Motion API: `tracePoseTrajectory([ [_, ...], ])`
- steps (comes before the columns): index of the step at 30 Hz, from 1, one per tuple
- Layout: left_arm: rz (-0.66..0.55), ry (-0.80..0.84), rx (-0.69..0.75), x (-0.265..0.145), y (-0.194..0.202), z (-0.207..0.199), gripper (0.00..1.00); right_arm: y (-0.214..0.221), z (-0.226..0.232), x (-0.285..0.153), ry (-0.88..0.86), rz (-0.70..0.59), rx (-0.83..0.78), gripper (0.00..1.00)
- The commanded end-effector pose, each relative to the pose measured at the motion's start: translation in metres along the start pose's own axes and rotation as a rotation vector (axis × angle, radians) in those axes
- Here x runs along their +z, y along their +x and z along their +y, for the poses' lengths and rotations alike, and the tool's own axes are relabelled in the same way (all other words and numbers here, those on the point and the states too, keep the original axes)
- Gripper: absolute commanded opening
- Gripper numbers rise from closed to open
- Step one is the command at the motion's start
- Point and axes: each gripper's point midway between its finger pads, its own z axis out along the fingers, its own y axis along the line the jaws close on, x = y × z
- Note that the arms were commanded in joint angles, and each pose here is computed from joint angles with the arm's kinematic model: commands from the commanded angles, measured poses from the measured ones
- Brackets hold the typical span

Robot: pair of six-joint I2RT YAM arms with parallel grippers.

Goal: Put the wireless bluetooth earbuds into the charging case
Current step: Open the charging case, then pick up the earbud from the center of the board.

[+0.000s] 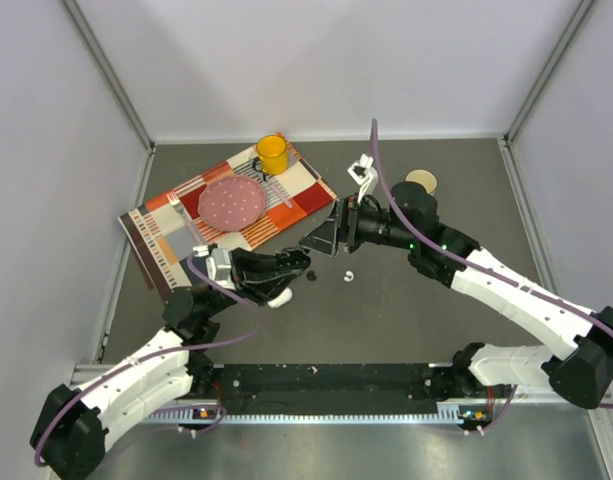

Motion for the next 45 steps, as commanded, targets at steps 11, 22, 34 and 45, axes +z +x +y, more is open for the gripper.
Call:
tracePoseTrajectory([
  [11,-0.028,-0.062,0.043,-0.011,-0.004,0.005,0.0,-0.058,-0.028,-0.038,0.163,-0.224,-0.033,0.87],
  [22,-0.048,-0.087,0.064,-0.016,-0.015,0.003,0.0,-0.018,-0.146,-0.057,0.449,-0.11,0.213,0.72],
  [34,-0.072,-0.113,0.086,-0.022,-0.027,0.002,0.0,0.077,-0.165,0.034,0.412,0.173,0.28,0.5],
  [45,-0.08,-0.145,0.115,-0.031,-0.037,-0.001,0.0,0.118,-0.185,0.079,0.46,0.309,0.173,0.33],
])
